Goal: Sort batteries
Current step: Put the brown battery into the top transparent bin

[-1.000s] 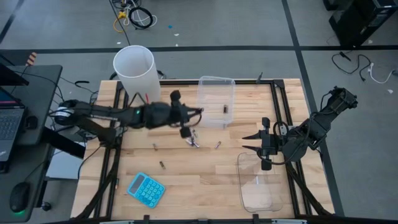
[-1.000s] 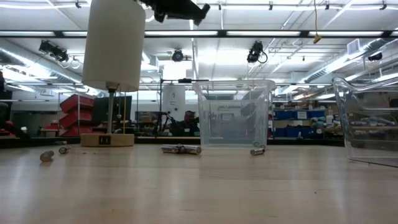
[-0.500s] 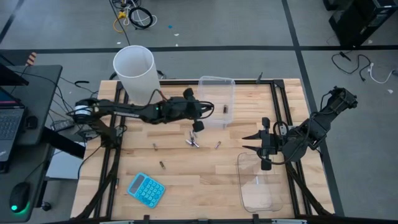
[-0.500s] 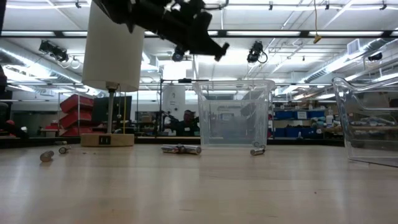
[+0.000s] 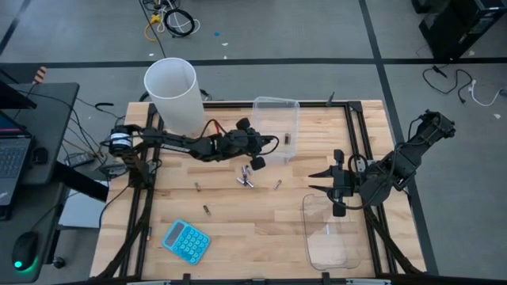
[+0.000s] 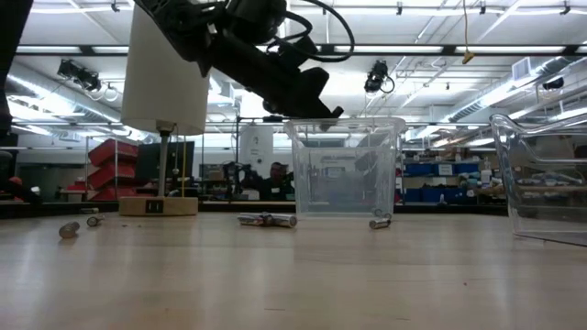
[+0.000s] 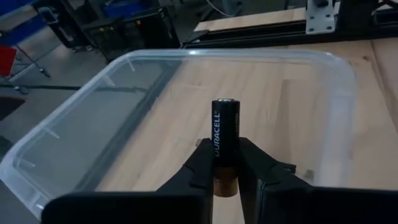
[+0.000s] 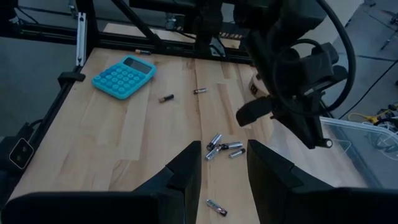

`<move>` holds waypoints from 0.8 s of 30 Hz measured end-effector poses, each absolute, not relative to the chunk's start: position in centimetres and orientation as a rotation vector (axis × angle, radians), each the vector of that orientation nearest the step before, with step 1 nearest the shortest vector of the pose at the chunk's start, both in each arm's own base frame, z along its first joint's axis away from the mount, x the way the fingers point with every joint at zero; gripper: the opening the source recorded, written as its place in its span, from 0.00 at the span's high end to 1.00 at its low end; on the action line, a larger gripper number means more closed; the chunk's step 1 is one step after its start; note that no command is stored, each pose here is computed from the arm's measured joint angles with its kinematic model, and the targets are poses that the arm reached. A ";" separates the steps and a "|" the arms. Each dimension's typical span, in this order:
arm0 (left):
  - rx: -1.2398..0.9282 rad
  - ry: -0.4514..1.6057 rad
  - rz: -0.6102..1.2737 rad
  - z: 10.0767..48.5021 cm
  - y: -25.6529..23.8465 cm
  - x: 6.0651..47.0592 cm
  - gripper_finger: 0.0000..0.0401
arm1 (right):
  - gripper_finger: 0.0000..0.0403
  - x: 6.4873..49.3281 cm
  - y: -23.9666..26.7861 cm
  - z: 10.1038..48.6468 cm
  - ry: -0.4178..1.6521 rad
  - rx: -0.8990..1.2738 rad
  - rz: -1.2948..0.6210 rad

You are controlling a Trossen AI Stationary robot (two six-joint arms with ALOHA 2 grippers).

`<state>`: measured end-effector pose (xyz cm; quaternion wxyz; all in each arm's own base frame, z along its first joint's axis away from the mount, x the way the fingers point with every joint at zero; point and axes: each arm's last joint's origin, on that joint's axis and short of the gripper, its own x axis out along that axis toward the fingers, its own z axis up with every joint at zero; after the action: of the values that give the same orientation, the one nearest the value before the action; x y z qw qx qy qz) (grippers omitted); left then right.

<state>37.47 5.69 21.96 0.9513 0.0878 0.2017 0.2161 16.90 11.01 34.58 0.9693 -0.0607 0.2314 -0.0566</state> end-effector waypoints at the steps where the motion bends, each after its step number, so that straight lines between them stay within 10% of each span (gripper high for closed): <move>1: 0.174 0.411 0.442 21.9 5.7 37.5 0.90 | 0.71 16.9 11.0 34.6 0.468 -0.123 -0.114; 24: 0.137 0.404 0.451 21.9 5.7 37.5 0.88 | 0.71 16.9 11.0 34.6 0.468 -0.123 -0.114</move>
<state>37.47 5.69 21.91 0.9522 0.0672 0.1990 0.2219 16.90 11.00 34.58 0.9693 -0.0607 0.2315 -0.0566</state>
